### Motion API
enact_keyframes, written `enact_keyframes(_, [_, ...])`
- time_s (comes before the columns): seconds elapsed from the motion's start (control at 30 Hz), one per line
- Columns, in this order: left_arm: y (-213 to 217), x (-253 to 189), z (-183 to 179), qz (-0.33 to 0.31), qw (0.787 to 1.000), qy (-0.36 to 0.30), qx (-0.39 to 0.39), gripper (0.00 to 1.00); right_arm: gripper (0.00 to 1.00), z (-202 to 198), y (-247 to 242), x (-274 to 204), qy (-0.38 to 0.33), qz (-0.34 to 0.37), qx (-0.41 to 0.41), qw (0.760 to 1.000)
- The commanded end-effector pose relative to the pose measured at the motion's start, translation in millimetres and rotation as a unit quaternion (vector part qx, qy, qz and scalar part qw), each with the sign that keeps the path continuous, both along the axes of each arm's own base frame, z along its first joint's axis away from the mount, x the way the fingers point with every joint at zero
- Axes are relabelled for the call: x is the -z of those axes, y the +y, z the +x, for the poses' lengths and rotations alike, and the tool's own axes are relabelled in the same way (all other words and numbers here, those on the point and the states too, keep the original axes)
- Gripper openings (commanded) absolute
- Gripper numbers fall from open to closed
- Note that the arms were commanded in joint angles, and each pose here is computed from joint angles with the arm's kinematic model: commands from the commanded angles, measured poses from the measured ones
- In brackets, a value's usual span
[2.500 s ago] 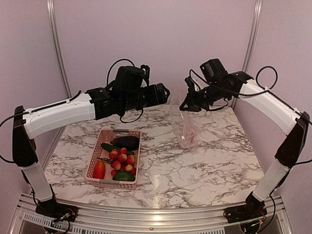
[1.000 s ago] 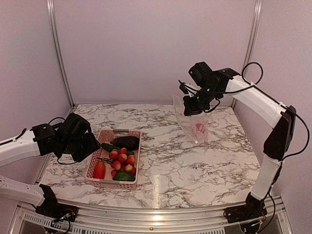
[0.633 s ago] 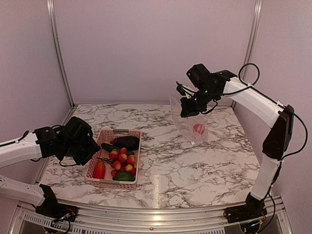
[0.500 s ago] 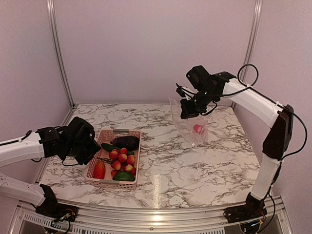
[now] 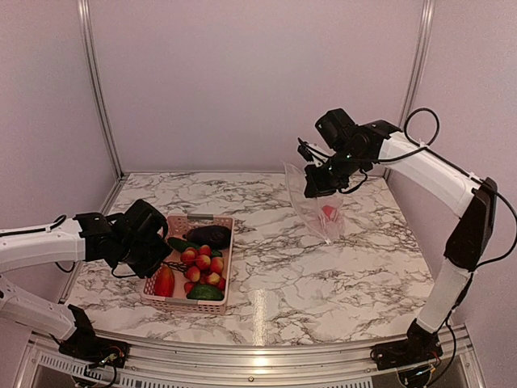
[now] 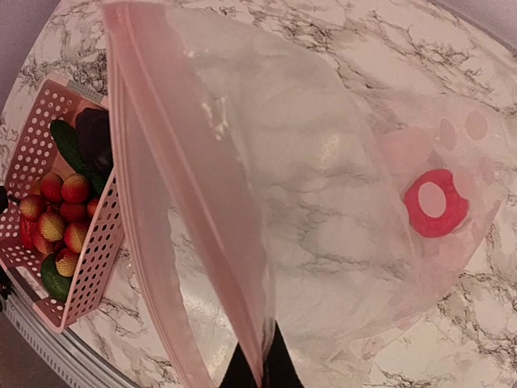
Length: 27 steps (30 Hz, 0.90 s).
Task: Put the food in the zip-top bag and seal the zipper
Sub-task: Pick up the fake fruit from the bin.
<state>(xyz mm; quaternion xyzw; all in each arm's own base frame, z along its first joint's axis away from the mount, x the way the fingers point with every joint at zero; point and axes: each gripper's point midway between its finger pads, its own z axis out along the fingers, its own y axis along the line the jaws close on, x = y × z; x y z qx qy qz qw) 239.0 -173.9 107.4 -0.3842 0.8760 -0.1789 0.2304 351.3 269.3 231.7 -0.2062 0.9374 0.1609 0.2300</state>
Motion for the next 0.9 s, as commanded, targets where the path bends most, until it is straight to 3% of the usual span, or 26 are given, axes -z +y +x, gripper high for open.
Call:
enact_keyframes(0.0, [3.9,9.3,2.5,0.009,1.0,-0.011,-0.01,0.46,0.0,-3.1,-1.5,-13.8,-0.022,0.008,0.006,1.0])
enact_keyframes(0.27, [-1.4,23.4,6.1,-0.004,1.0,-0.018,-0.015,0.42,0.0,-5.5,-3.0,-13.3,-0.017,0.01,0.011,1.0])
enact_keyframes(0.43, [-2.9,21.1,13.6,0.006,0.999,-0.036,-0.008,0.3,0.0,-6.2,-2.0,-14.0,-0.014,0.015,0.014,1.0])
enact_keyframes(0.87, [-5.3,17.7,25.4,0.033,0.998,-0.058,0.012,0.1,0.0,-9.1,-6.0,-12.3,-0.01,0.009,0.02,1.0])
